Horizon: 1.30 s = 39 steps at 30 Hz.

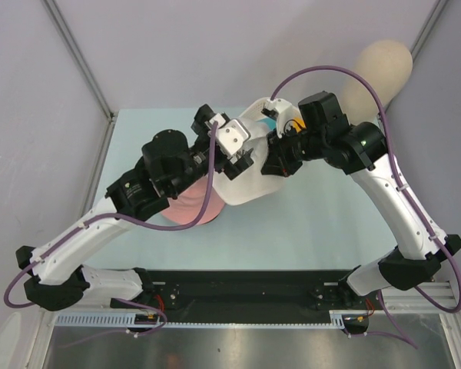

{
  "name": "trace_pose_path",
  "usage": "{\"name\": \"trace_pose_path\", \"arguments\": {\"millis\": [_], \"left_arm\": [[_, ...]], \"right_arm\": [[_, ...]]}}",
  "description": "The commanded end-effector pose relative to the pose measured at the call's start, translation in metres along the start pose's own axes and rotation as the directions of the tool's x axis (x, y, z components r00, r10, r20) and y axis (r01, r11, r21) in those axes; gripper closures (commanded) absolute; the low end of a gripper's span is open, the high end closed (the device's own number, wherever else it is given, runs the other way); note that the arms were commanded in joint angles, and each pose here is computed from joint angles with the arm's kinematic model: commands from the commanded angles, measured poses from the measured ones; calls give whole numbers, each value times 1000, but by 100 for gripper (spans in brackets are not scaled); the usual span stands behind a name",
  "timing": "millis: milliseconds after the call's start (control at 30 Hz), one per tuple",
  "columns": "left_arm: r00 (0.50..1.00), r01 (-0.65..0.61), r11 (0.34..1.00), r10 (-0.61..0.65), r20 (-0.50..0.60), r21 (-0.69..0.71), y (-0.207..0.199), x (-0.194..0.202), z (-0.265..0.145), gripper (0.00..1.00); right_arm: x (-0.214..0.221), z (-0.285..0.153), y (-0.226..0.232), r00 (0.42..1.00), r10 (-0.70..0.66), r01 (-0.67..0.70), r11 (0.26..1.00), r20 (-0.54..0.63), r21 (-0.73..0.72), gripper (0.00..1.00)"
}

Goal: Stack the hats

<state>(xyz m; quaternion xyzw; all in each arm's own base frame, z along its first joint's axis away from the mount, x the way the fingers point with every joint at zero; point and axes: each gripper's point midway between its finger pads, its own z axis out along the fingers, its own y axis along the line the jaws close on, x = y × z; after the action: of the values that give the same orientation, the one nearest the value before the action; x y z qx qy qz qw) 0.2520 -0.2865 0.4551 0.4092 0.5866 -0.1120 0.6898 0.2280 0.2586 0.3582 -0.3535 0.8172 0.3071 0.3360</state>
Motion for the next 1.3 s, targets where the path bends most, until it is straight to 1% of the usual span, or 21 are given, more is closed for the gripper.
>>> {"name": "trace_pose_path", "arguments": {"millis": [0,100,267,433,567,600,667,700,767,800,867,900,933,967,1000,1033,1100,1133,1167,1233,1267], "left_arm": [[999,-9,999,10,-34,33,-8,11,-3,0],[995,-48,999,48,-88,3,-6,28,4,0],[992,-74,995,66,-111,-70,3,33,15,1],[995,-75,987,64,-80,-141,16,25,22,11],[995,-79,983,68,-70,-167,21,23,25,18],[996,-74,982,65,-62,-172,23,21,25,21],[998,-56,985,50,-43,-165,24,19,28,23],[998,-48,985,41,-41,-165,27,21,29,29],[999,-23,991,20,-29,-135,22,22,33,37],[1000,-17,992,14,-24,-123,21,22,34,56],[1000,1,995,-1,-7,-99,16,19,37,79],[1000,7,995,-7,2,-96,16,17,37,96],[1000,16,995,-16,10,-98,17,15,37,100],[999,32,995,-30,19,-96,16,13,37,100],[998,46,993,-43,37,-108,21,7,36,100],[997,64,991,-59,47,-115,23,4,35,100],[994,90,986,-80,73,-143,35,-6,30,100],[991,118,982,-106,80,-150,38,-9,28,100],[988,139,978,-125,93,-157,42,-13,25,100],[975,204,966,-184,126,-160,52,-25,18,100],[969,226,962,-206,137,-154,54,-28,16,100]], "right_arm": [[-18,-12,8,997,-39,41,999,66,-24,100],[-20,-13,11,997,-39,41,998,72,-38,100],[-21,-12,13,996,-36,39,998,76,-40,100],[-19,-11,14,997,-38,41,998,69,-42,100],[-18,-11,15,997,-39,42,998,65,-46,100],[-18,-12,16,997,-42,45,998,66,-47,100],[-17,-12,17,997,-41,44,998,63,-49,100],[-18,-13,18,997,-44,47,998,67,-49,100],[-19,-15,20,996,-47,51,997,73,-51,100],[-18,-15,19,996,-47,51,997,73,-50,100],[-19,-15,18,996,-50,53,998,79,-44,100],[-17,-15,19,995,-48,52,998,83,-44,100],[-21,-15,17,993,-51,55,998,106,-35,100],[-23,-14,17,991,-48,53,998,125,-33,100],[-14,-13,17,991,-32,38,999,128,-40,100],[-27,-11,18,980,-37,46,998,197,-44,100],[-30,-11,19,968,-23,37,998,249,-49,93],[-33,-11,19,955,-13,29,998,295,-49,87],[-35,-11,18,949,-6,22,999,315,-45,77],[-38,-11,16,934,-2,17,999,356,-38,69],[-39,-11,15,930,-2,17,999,366,-37,61]]}}
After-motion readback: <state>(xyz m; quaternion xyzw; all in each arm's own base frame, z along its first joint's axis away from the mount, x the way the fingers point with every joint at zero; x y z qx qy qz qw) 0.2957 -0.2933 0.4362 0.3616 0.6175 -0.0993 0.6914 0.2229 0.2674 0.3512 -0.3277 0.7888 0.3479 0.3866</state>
